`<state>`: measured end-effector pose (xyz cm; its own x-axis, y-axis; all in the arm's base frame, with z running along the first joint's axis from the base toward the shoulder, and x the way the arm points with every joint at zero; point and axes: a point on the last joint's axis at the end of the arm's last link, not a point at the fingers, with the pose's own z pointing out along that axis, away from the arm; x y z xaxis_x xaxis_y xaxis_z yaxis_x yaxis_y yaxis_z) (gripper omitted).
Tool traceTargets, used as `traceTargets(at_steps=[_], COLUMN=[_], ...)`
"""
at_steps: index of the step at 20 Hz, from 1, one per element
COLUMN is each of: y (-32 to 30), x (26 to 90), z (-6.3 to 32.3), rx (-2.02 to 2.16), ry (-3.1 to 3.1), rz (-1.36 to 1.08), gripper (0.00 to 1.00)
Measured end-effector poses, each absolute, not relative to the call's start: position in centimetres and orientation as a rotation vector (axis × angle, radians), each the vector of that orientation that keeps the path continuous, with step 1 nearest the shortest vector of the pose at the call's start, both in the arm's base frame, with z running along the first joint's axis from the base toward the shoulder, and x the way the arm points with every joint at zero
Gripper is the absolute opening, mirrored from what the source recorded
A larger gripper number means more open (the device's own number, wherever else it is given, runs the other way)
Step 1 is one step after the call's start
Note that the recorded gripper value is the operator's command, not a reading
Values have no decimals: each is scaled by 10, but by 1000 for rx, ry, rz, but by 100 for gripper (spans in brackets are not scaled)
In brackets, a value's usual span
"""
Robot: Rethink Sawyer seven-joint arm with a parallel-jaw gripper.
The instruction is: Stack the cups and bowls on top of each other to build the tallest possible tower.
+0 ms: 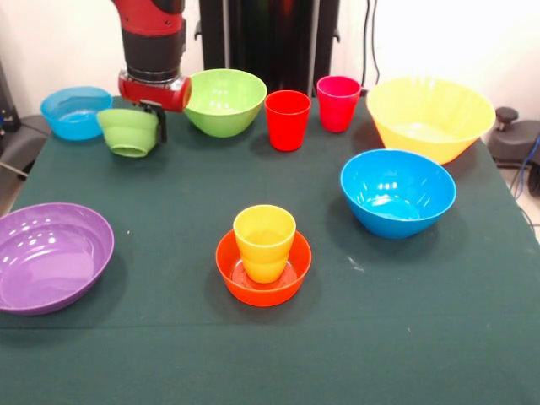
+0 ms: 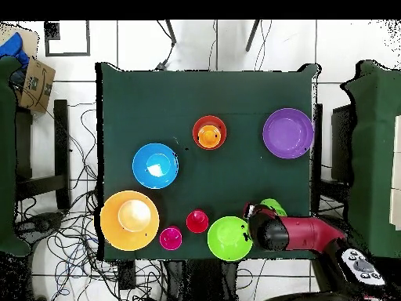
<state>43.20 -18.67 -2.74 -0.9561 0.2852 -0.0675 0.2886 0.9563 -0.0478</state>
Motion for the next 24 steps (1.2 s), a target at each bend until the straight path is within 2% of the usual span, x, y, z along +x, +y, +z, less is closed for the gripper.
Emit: traceTargets(at_steps=[19, 20, 24], y=[-136, -129, -122], x=[467, 468, 470], z=[14, 14, 14], rx=[524, 500, 476], ry=[3258, 3266, 3270], rz=[-21, -21, -23], gripper=[0, 100, 100])
